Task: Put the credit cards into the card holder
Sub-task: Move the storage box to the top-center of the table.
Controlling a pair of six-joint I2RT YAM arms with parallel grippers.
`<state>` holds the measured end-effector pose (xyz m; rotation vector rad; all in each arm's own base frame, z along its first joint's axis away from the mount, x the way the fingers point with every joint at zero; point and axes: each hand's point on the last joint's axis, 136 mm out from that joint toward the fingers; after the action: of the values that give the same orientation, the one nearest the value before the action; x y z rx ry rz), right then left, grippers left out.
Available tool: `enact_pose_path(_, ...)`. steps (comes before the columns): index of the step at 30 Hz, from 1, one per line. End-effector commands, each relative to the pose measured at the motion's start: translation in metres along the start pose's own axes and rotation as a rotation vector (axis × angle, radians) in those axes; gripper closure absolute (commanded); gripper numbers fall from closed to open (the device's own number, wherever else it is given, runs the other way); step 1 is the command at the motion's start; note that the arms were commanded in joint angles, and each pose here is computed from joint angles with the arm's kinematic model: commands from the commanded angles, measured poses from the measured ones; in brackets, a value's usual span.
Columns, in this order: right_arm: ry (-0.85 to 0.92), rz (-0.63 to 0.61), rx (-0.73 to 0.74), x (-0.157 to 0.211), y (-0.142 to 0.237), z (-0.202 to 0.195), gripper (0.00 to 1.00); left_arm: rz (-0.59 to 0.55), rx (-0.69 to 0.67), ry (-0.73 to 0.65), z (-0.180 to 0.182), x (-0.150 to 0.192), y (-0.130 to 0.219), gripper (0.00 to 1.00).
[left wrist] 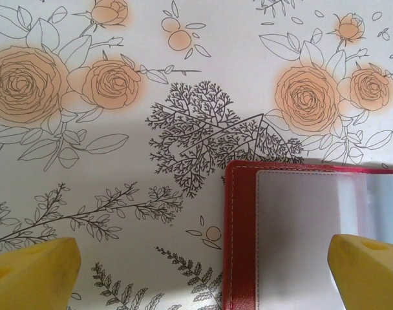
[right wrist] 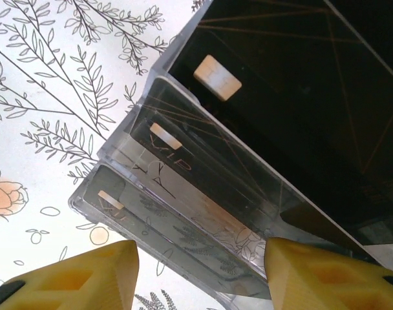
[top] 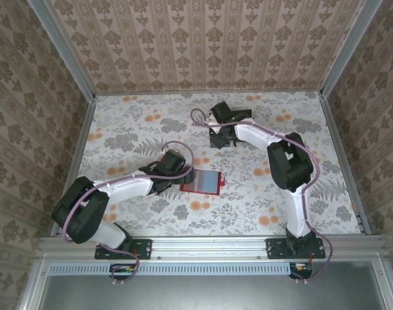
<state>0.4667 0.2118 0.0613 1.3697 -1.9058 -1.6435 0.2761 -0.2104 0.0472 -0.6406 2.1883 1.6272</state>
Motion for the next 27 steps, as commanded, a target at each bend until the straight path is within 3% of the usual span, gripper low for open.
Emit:
enact_pose_path(1,-0.017,0.047,-0.014,0.017,0.006,0.008,0.45,-0.014,0.022,0.027,-0.001,-0.003,0.004,0.00)
enact_pose_path(18,0.014,0.075,-0.057,0.029,0.026,0.062,0.52,-0.010,0.042,0.031,-0.004,-0.002,0.001,0.00)
enact_pose_path(27,0.075,0.129,0.024,0.029,0.014,0.045,0.55,-0.011,0.040,0.033,-0.004,-0.002,0.000,0.00)
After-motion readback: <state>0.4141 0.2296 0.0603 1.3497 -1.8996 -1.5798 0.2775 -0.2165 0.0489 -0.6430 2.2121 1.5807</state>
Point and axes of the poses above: each hand's point on the last joint's axis, 136 mm out from that joint toward the fingers, its own y axis back along the fingers, its own z axis along the line the jaws close on, x = y × z, and after that the axes turned 10 degrees about y, right-handed
